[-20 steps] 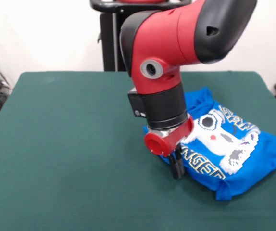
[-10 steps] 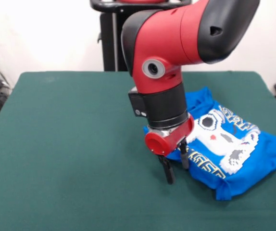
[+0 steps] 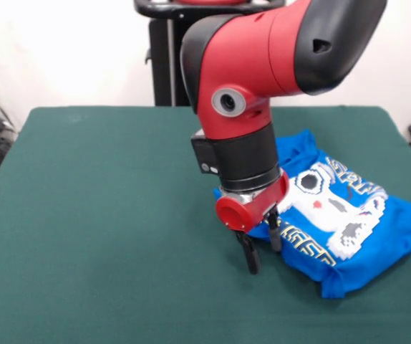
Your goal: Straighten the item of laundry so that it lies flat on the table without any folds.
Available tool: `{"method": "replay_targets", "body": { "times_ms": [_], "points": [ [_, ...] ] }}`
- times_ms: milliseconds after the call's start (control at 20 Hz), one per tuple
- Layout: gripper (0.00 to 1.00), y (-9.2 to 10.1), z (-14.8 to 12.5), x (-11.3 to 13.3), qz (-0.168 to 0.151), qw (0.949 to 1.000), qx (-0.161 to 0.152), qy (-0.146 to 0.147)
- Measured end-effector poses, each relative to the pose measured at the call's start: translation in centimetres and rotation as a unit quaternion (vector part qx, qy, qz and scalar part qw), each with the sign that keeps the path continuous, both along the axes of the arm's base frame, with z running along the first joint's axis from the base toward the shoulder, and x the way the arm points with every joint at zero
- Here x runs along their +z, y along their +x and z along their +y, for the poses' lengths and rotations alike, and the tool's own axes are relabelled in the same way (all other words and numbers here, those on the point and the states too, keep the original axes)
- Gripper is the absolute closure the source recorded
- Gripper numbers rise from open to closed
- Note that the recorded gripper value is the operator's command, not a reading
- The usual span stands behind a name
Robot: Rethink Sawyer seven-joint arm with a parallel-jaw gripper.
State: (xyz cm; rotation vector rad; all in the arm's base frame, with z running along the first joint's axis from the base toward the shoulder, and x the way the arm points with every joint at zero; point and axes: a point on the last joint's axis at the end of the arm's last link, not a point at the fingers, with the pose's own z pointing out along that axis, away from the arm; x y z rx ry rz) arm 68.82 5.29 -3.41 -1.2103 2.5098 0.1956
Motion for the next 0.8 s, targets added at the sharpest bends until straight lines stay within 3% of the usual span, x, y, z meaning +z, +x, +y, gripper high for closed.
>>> {"method": "replay_targets", "body": {
  "times_ms": [800],
  "points": [
    [0.00, 0.6, 0.2, 1.4, -0.008, 0.9999, 0.006, -0.009]
  ]
}}
